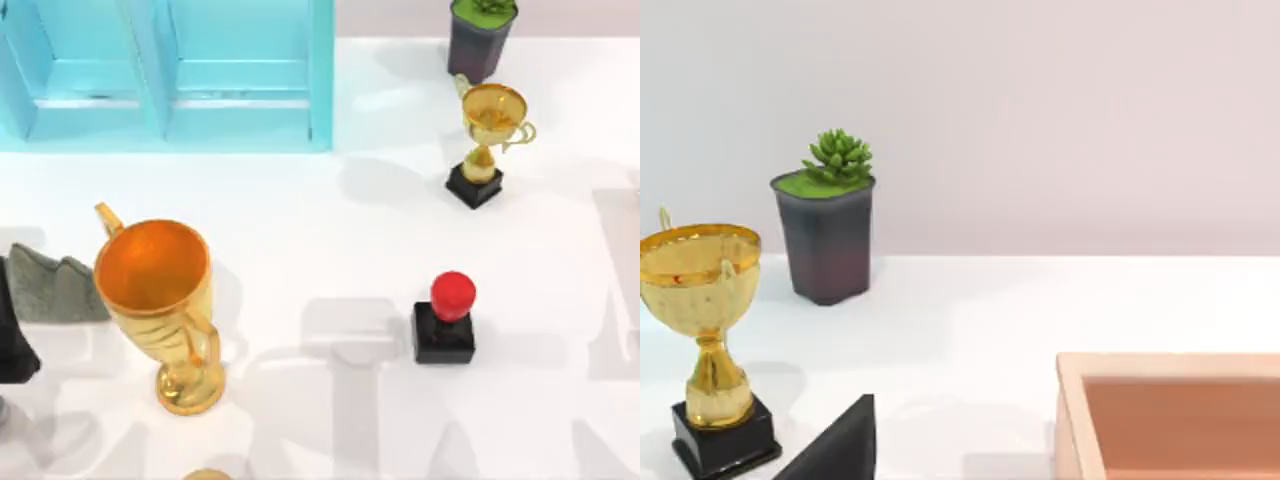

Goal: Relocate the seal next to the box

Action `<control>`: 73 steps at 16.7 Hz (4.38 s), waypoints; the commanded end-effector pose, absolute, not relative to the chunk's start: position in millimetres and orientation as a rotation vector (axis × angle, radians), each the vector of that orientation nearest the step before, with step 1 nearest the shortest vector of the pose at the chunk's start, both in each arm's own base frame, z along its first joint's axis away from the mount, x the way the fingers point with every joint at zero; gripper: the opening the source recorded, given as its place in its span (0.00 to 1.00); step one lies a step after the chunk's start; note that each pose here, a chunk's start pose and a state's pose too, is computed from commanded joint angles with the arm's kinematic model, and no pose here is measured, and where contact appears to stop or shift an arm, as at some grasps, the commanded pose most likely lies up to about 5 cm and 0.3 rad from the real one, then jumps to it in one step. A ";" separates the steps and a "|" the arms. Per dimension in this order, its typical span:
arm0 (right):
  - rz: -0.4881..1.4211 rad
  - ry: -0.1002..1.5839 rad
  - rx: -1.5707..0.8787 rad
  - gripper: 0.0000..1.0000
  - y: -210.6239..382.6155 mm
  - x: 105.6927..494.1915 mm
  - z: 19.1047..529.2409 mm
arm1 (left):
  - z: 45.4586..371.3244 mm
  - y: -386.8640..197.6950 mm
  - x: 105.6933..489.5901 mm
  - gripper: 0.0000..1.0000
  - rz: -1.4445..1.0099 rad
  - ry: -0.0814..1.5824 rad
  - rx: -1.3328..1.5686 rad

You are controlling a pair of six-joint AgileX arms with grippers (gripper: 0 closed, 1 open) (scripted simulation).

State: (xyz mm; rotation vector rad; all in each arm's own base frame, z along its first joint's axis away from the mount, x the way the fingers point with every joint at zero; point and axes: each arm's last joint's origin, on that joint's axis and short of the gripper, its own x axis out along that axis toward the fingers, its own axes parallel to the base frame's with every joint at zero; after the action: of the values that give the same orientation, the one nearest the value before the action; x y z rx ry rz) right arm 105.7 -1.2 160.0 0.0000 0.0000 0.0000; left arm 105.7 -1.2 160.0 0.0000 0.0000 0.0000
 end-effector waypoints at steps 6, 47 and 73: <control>0.063 0.088 0.055 1.00 6.3 106.5 178.4 | 160.0 -1.2 105.7 1.00 0.000 0.000 0.000; -0.008 1.571 0.008 1.00 219.3 307.8 150.3 | 160.0 -1.2 105.7 1.00 0.000 0.000 0.000; -0.009 1.569 0.011 0.00 218.9 308.4 151.7 | 160.0 -1.2 105.7 1.00 0.000 0.000 0.000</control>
State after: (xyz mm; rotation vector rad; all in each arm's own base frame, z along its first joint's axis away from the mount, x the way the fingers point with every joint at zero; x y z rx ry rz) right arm 308.4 218.9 151.7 0.0112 1.5691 -0.0095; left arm 105.7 -1.2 160.0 0.0000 0.0000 0.0000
